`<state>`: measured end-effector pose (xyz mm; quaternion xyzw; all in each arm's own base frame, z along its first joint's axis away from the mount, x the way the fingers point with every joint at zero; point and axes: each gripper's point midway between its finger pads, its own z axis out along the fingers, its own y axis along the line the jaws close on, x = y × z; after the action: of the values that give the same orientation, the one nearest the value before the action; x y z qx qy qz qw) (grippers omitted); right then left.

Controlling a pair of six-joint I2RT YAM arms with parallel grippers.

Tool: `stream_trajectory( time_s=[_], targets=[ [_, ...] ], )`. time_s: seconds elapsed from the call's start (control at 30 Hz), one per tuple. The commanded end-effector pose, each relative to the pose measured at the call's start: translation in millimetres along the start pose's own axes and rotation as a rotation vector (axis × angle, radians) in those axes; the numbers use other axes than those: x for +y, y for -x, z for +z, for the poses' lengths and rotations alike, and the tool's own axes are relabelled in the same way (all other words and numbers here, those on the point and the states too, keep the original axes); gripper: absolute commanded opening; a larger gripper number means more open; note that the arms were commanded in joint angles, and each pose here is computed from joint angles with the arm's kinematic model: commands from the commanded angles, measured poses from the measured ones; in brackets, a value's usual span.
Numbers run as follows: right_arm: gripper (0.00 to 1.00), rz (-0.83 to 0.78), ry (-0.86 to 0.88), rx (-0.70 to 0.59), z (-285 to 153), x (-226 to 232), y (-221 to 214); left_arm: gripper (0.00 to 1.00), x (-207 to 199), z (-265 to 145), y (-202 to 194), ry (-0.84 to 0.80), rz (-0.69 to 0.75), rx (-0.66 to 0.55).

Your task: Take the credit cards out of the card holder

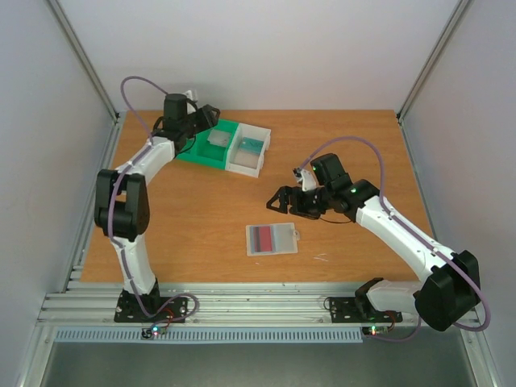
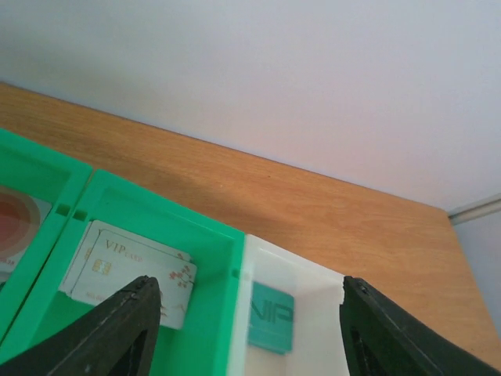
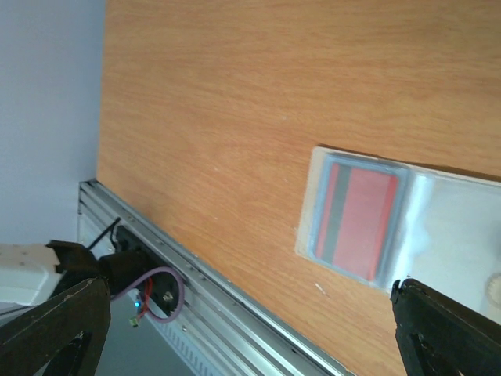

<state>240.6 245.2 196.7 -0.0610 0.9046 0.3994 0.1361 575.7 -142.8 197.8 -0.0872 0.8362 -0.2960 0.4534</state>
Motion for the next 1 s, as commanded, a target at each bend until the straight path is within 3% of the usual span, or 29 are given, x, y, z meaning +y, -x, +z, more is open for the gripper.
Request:
stream_trajectory(
  time_s=[0.0,0.1,0.2,0.23,0.47,0.63,0.8,0.97],
  targets=[
    [0.99,-0.029,-0.066,-0.004,-11,-8,-3,0.66,-13,-39,-1,0.012,-0.019,0.044],
    [0.98,-0.038,-0.07,0.01,-12,-10,-8,0.77,-17,-62,-17,0.018,-0.044,0.112],
    [0.96,-0.053,-0.068,0.023,-13,-10,-13,0.98,-18,-83,-38,0.019,-0.074,0.178],
    [0.96,-0.053,-0.069,0.03,-13,-11,-15,0.99,-21,-90,-42,0.019,-0.084,0.196],
    [0.81,-0.031,-0.076,0.066,-4,-22,-25,0.99,-28,-133,-101,0.017,-0.091,0.344],
    [0.65,-0.015,-0.107,0.076,6,-37,-28,0.92,-46,-157,-146,-0.048,-0.085,0.425],
    [0.46,0.034,-0.113,0.078,22,-52,-32,0.86,-64,-169,-197,-0.086,-0.052,0.541],
    [0.39,0.087,-0.112,0.107,41,-66,-37,0.81,-78,-167,-231,-0.149,-0.071,0.582]
  ],
)
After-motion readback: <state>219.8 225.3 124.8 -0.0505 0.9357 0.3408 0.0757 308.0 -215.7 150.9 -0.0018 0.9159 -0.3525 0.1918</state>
